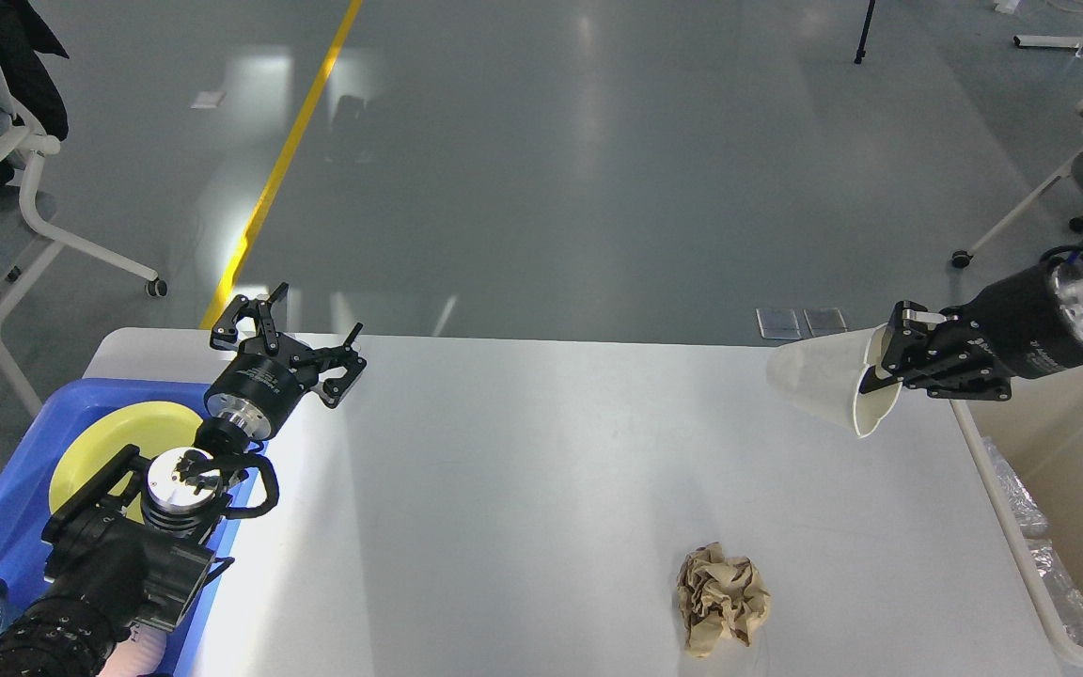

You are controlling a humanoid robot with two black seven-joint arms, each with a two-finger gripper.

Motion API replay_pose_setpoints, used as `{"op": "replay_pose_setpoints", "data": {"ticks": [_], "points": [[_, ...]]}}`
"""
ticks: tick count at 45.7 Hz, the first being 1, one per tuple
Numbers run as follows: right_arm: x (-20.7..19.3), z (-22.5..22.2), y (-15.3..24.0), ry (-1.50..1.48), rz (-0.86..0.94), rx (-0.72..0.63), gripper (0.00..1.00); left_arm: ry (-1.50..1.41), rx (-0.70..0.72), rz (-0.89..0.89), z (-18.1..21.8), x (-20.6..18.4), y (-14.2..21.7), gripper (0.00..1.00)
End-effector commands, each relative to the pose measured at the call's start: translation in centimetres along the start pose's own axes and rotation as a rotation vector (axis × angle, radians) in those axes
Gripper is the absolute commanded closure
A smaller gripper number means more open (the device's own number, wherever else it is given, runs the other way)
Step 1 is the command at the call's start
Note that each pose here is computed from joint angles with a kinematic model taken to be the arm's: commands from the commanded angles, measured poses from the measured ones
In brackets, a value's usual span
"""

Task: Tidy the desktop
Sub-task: 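Lift the white paper cup and drop it into the bin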

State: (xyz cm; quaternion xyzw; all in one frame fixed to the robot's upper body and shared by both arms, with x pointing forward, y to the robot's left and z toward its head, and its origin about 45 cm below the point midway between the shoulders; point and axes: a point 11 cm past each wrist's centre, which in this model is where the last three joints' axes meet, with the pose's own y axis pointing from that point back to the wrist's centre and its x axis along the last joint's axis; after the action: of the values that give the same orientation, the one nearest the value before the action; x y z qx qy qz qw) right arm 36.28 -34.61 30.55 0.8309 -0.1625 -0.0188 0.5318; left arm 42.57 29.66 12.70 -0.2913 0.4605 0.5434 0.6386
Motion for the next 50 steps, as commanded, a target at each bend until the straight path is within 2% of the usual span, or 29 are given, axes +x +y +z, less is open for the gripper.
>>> {"op": "replay_pose_setpoints", "data": {"ticks": [1,7,12,18,26,32,37,43,50], "points": [[1.8,-2.1,0.5,0.066,0.030,-0.062,1.00,0.000,0.000,-0.001,0.0,0.0,0.0,0.03],[3.4,-4.9,1.8,0.149,0.063,-0.176,1.00,0.000,0.000,-0.001,0.0,0.0,0.0,0.03],[3.2,-8.4,2.3,0.149,0.044,-0.197,1.00,0.000,0.000,-0.001,0.0,0.0,0.0,0.03],[1.8,-12.2,2.2,0.136,-0.005,-0.223,1.00,0.000,0.000,-0.001,0.0,0.0,0.0,0.03],[-0.7,-15.0,1.8,0.219,-0.051,-0.299,1.00,0.000,0.000,-0.001,0.0,0.0,0.0,0.03],[-1.0,-17.1,2.2,0.273,-0.017,-0.306,1.00,0.001,-0.001,-0.001,0.0,0.0,0.0,0.03],[0.0,-14.9,2.3,0.226,0.006,-0.329,1.00,0.001,-0.001,-0.001,0.0,0.0,0.0,0.03],[2.1,-6.8,1.1,0.047,0.032,-0.354,1.00,0.001,-0.001,0.000,0.0,0.0,0.0,0.03],[6.0,3.9,2.0,-0.158,0.166,-0.420,1.00,0.000,-0.002,-0.001,0.0,0.0,0.0,0.03]]}}
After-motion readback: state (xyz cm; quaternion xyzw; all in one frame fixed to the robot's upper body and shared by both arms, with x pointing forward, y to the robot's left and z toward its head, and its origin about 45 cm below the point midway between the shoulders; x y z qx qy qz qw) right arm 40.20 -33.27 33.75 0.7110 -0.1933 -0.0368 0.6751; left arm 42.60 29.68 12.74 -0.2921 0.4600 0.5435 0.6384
